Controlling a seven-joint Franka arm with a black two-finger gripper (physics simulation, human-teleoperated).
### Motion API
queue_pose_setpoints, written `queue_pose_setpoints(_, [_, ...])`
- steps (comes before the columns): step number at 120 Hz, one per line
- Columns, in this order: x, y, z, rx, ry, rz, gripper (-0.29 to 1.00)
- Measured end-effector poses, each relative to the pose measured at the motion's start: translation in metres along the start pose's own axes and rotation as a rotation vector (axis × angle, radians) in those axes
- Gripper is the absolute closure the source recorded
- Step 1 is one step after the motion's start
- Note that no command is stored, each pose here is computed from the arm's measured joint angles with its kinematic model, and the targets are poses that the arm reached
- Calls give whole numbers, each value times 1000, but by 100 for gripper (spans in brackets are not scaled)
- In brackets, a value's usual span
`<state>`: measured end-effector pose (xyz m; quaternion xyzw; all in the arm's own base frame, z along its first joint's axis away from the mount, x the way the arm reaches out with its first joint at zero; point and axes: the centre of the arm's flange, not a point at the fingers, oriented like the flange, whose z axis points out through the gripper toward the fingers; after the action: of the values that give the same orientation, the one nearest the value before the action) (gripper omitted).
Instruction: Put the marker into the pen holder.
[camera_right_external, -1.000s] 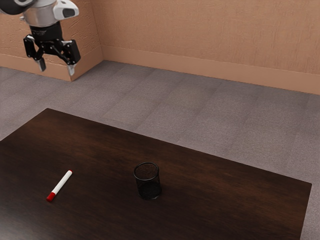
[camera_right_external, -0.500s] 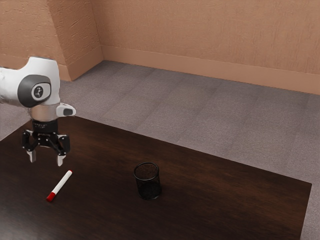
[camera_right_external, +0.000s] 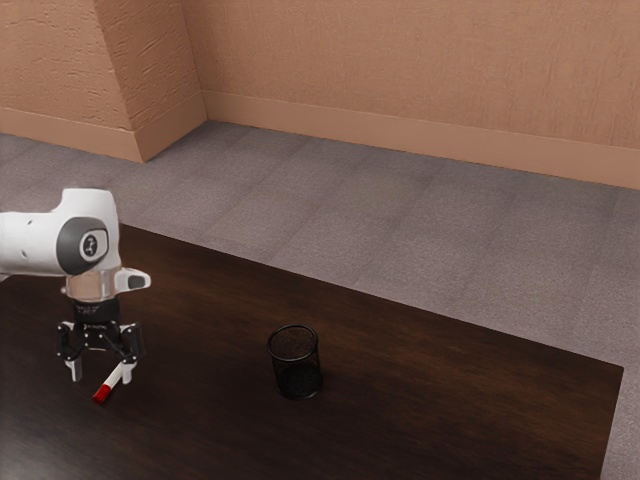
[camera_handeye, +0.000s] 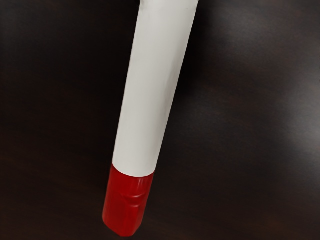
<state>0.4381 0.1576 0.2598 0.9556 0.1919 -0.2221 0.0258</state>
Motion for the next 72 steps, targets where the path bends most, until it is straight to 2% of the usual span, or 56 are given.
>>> queue_pose_setpoints(23, [52, -1, -13, 8, 56, 84, 0])
queue_pose_setpoints(72, [67, 1, -7, 16, 64, 233, 0])
